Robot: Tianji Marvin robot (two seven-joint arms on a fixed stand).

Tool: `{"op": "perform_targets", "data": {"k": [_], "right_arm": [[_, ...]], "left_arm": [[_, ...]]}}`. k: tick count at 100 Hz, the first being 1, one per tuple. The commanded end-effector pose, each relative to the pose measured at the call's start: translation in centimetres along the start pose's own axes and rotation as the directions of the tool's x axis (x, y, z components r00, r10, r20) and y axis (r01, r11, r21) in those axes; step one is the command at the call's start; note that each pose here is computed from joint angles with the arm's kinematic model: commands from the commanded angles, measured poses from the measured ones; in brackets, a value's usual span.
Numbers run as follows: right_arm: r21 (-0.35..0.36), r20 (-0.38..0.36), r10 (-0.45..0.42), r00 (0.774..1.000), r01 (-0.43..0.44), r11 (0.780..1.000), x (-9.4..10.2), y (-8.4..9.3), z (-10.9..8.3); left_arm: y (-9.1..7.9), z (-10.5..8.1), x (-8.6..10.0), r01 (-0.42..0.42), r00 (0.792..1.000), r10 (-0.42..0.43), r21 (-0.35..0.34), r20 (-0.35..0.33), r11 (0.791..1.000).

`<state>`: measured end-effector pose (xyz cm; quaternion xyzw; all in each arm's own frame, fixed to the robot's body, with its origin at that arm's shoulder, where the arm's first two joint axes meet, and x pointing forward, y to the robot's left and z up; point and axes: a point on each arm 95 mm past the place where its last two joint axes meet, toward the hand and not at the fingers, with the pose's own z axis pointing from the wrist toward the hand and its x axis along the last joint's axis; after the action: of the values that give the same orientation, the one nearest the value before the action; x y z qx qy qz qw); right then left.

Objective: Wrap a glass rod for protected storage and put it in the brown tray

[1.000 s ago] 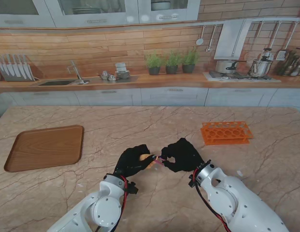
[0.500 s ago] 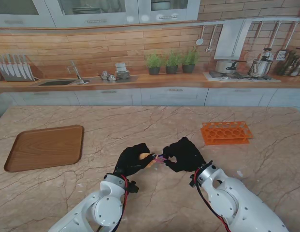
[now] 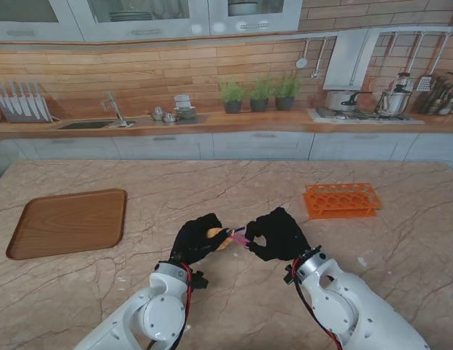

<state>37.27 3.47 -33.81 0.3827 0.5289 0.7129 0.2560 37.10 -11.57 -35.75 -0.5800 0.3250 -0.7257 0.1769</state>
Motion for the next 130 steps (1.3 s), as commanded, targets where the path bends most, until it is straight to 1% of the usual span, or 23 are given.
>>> {"op": "perform_targets", "data": {"k": [1,31,72,111,130], "right_arm": [[0.001,-0.017,-0.002,1.0,0.002,1.0,0.2,-0.3,-0.3],[-0.042,-0.091,-0.088,0.992,0.085,0.996,0.2,0.4,-0.3],[-0.089,-0.145,-0.171,0.974,0.16,0.983,-0.5,1.3,-0.3],[-0.103,-0.175,-0.22,0.96,0.204,0.974,-1.2,1.6,-0.4],[-0.109,-0.182,-0.227,0.957,0.21,0.972,-1.3,1.7,-0.4]], "left_arm": [[0.0,0.0,0.3,0.013,1.0,-0.013,0.009,0.006,1.0],[0.1,-0.1,0.3,0.011,1.0,-0.011,0.005,0.016,1.0],[0.3,-0.3,0.2,0.004,1.0,-0.003,-0.04,0.023,0.999],[0.3,-0.6,0.1,0.006,1.0,-0.004,-0.081,0.023,0.997],[0.4,-0.6,0.1,0.006,1.0,-0.004,-0.097,0.023,0.995]]}}
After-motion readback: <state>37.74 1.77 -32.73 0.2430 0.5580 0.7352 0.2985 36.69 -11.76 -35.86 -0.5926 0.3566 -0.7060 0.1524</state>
